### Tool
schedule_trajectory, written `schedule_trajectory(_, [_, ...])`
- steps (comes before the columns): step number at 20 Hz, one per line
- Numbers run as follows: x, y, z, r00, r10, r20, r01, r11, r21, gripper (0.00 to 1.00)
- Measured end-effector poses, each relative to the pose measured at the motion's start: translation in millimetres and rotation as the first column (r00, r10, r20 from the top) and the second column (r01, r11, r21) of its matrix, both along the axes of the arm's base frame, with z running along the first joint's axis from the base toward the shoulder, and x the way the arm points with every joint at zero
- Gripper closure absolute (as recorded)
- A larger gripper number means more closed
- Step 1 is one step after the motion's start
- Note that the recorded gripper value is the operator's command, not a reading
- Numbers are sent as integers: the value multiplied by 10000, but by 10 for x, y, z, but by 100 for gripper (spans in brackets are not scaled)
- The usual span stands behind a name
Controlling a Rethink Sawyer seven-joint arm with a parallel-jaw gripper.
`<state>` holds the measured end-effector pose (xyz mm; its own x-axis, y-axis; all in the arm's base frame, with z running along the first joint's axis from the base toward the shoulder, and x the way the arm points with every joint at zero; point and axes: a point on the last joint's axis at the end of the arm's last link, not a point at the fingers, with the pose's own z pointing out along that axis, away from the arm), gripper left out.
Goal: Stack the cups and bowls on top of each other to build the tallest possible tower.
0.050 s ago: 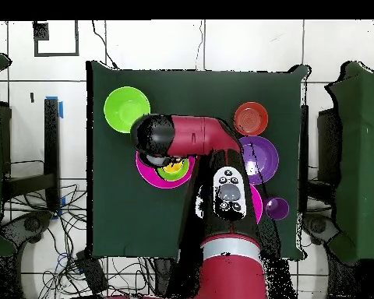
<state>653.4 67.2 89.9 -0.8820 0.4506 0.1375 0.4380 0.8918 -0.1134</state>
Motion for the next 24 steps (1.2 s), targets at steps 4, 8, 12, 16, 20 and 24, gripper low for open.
schedule_trajectory(4, [-54,10,-61,10000,11,-36,-11,10000,19,100])
schedule_trajectory(8, [-68,16,-119,9999,29,142,-30,10000,27,100])
schedule_trajectory(12, [-119,28,-237,9998,45,207,-46,10000,54,100])
schedule_trajectory(16, [-201,40,-334,10000,50,6,-50,9999,88,100])
schedule_trajectory(20, [-259,48,-431,9998,49,-193,-46,9999,119,100])
schedule_trajectory(24, [-293,53,-509,9996,49,-290,-45,9999,137,100])
